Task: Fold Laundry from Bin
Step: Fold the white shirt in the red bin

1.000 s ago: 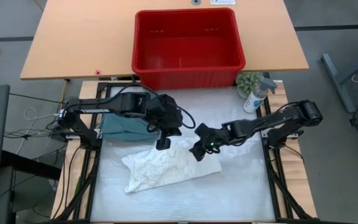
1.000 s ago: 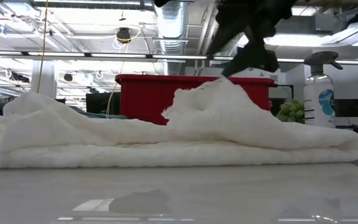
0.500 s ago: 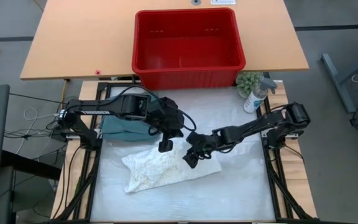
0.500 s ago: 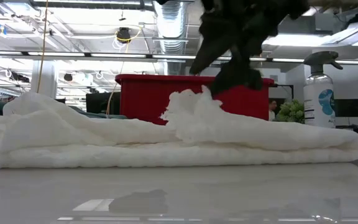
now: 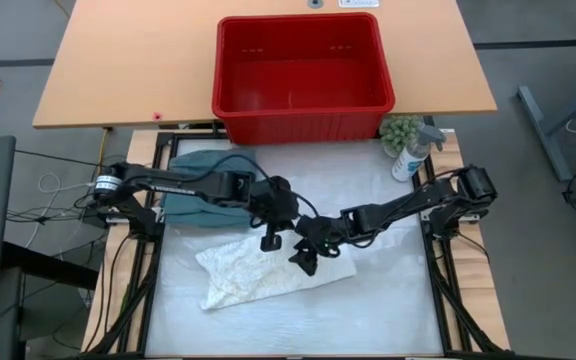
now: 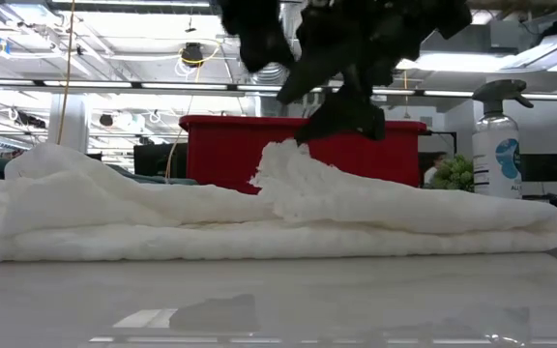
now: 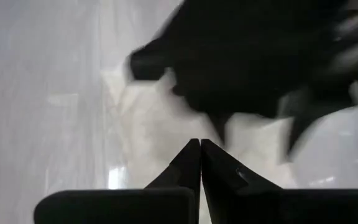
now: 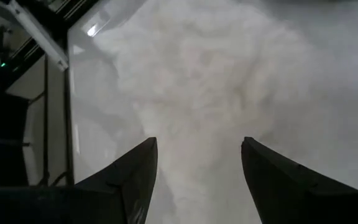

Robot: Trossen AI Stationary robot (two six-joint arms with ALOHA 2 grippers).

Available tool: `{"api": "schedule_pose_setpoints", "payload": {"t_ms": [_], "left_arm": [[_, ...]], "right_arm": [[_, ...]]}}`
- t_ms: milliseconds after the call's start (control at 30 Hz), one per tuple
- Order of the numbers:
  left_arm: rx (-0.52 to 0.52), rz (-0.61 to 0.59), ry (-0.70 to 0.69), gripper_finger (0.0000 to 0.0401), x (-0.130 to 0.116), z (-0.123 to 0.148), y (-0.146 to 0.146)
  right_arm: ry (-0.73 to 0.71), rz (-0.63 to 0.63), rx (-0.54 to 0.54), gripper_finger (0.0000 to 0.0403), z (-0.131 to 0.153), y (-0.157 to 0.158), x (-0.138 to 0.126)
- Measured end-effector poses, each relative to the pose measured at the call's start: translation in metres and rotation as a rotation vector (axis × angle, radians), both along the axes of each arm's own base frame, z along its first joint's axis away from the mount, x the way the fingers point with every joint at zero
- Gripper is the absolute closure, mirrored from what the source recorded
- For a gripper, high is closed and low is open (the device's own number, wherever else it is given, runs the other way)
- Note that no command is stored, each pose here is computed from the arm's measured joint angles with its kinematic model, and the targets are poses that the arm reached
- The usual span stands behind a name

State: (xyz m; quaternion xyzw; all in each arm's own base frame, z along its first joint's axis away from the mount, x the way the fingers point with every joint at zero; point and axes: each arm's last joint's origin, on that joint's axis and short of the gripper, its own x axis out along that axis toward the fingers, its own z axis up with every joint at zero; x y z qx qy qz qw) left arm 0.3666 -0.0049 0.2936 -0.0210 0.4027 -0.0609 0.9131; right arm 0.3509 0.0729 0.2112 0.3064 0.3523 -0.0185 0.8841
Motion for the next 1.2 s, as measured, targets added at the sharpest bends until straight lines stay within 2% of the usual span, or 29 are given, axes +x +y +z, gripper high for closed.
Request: {"api": "schedule_pose_setpoints", "payload": {"t_ms": [233,733,1000,1200], "left_arm": [[-0.056,-0.001,-0.039,0.0401,-0.002,-0.044,0.008],[-0.054,-0.062,-0.143,0.0401,0.000,-0.075,0.008],[-0.085,-0.063,-0.054,0.0401,-0.016,-0.105,0.006],[-0.071,-0.013,0.009,0.0401,-0.026,-0.121,0.010]], "right_arm": [[0.008,0.013,-0.008,0.0148,-0.003,0.007,-0.001],[0.013,-0.002,-0.012,0.0148,-0.003,0.000,0.000],[0.011,-0.008,-0.010,0.0148,-0.003,-0.003,0.001],[0.013,-0.003,-0.007,0.0148,-0.003,-0.003,0.001]]}}
